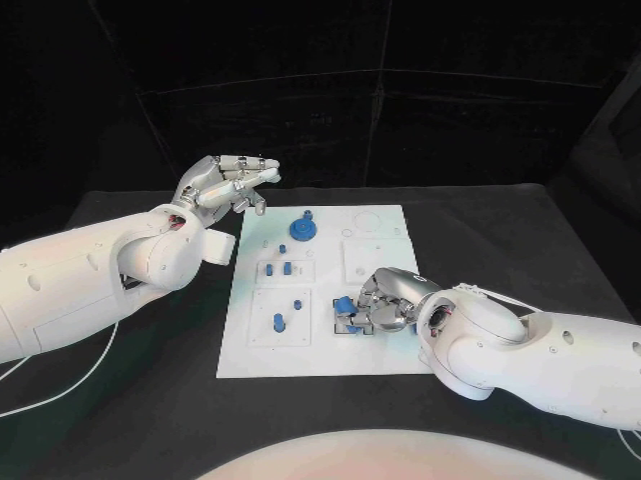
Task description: Assemble the parts on the task board
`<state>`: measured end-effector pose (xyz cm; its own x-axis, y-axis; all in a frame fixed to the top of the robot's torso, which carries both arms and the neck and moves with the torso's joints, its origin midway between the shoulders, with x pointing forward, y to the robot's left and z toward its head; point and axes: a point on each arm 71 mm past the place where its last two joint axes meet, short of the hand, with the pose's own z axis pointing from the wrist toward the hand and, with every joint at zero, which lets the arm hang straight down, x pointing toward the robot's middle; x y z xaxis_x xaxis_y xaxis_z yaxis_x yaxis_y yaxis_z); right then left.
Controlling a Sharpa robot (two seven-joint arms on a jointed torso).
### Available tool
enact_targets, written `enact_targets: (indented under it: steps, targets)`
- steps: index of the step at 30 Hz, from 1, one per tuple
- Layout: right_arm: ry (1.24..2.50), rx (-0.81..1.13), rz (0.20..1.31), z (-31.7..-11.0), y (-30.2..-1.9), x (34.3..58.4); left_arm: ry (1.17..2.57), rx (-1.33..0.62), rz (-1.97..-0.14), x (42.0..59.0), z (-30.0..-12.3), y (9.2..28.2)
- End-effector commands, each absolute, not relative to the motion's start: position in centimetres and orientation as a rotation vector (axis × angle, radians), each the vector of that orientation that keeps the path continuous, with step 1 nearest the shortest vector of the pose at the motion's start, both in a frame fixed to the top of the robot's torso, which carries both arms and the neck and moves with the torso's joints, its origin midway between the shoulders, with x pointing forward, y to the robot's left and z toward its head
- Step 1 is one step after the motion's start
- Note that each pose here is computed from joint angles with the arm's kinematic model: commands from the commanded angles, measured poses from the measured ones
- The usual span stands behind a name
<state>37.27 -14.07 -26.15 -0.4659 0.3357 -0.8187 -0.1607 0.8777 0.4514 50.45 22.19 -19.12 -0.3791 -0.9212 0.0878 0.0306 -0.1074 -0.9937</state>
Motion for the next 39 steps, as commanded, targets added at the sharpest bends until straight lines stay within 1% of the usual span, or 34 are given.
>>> enact_targets:
  steps: [1,20,32,39]
  targets:
    - [1.978,0.108,0.554,-26.14,-14.03,37.34,1.396,-1.033,-1.603,50.43,-18.98,22.07]
    - [1.891,0.111,0.548,-25.73,-14.06,37.80,1.396,-1.034,-1.601,50.44,-18.99,22.15]
    - [1.898,0.071,0.579,-25.33,-13.74,37.07,1.397,-1.035,-1.601,50.46,-19.01,22.20]
    - [1.901,0.067,0.579,-25.27,-13.95,36.94,1.398,-1.035,-1.601,50.48,-19.03,22.17]
